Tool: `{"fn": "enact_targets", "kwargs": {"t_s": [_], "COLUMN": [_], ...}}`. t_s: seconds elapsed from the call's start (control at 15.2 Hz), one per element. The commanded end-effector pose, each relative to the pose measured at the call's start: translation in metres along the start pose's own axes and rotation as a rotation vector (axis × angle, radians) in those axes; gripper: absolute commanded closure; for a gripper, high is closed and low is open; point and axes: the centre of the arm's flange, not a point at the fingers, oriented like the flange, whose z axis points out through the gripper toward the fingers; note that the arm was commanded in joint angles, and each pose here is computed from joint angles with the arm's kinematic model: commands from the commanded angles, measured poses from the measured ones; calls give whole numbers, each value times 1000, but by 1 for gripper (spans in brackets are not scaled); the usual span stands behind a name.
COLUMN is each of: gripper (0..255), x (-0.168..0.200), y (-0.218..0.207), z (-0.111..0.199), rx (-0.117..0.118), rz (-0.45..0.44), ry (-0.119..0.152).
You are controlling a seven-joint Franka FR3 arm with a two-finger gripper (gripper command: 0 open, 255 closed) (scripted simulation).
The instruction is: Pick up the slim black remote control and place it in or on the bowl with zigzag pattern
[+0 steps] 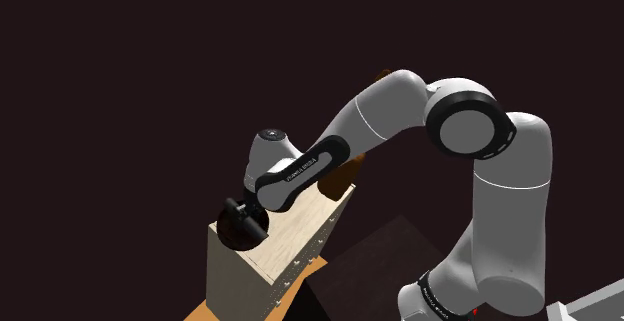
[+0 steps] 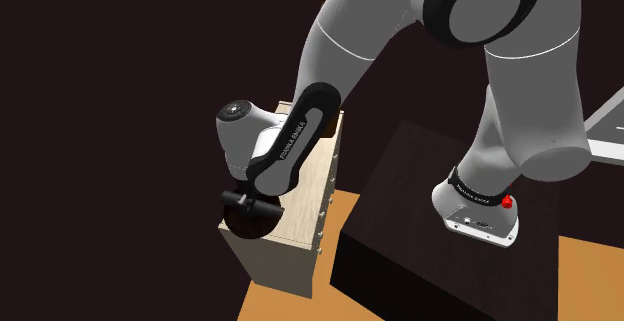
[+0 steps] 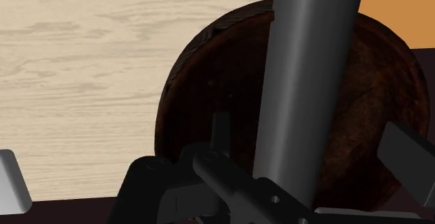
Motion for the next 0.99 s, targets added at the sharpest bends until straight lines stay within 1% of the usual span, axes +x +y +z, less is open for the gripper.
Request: {"fn": "enact_targets", "kwargs": {"t_s": [0.0,0.13,0.4,0.92], "gripper": [0,0,0,0], "x": [0,0,0,0], "y": [0,0,0,0], "z": [0,0,-50,-50], "rx": [0,0,0,0], "rz": [0,0,0,0], "ry": [0,0,0,0]}}
